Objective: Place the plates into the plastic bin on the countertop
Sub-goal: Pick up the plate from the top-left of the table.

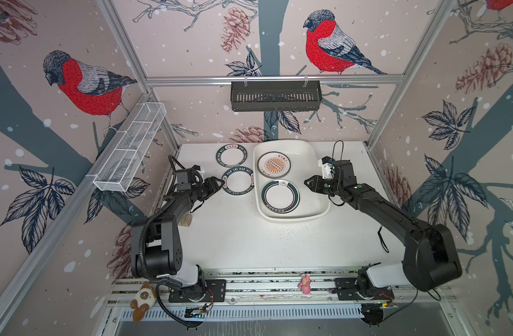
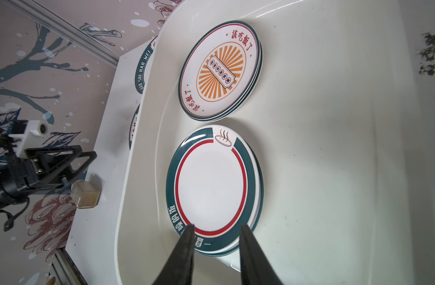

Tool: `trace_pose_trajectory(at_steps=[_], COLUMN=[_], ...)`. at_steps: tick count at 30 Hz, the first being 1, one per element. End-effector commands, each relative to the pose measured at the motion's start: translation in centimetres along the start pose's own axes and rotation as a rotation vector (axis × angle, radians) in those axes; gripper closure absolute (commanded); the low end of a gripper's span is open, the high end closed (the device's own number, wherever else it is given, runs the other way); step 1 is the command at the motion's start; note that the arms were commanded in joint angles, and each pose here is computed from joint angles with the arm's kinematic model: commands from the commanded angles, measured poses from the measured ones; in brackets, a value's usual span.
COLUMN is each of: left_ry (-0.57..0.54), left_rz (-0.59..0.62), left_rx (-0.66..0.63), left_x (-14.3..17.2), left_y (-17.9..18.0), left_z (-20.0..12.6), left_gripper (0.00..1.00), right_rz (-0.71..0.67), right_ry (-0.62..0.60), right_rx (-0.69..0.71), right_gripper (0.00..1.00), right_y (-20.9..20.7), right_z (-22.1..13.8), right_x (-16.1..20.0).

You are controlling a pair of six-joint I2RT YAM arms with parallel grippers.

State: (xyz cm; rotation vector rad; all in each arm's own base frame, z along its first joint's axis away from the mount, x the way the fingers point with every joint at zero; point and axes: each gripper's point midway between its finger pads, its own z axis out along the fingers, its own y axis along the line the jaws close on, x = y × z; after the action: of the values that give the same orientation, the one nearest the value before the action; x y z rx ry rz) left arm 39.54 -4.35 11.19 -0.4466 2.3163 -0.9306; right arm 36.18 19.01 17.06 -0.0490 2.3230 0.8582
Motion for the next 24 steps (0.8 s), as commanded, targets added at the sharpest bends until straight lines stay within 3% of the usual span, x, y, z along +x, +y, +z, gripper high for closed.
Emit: trace_pose_trajectory(at_steps=[1,8,24], left_ry=[-0.018,0.084,0.111], left_rz=[0.011,0.072,0.108], left_rx=[0.014,0.025,0.072], left_x=[-1.1,-0.9,-0.4], left_y=[0.4,1.2,2.8], left_z=[0.1,1.8,4.2], left_gripper=[0.38,0.41,0.43], right_rz=[-0.010,-0.005,0.008], right_ry=[-0.054,-0.073,-0.101], right_rx=[-0.029,-0.044,-0.049], right_gripper=[0.67,0.67,0.67], right_y=[0.8,0.9,0.6], right_z=[-0.4,-0.6,-0.7], right_x=[-1.1,-1.0,-1.4])
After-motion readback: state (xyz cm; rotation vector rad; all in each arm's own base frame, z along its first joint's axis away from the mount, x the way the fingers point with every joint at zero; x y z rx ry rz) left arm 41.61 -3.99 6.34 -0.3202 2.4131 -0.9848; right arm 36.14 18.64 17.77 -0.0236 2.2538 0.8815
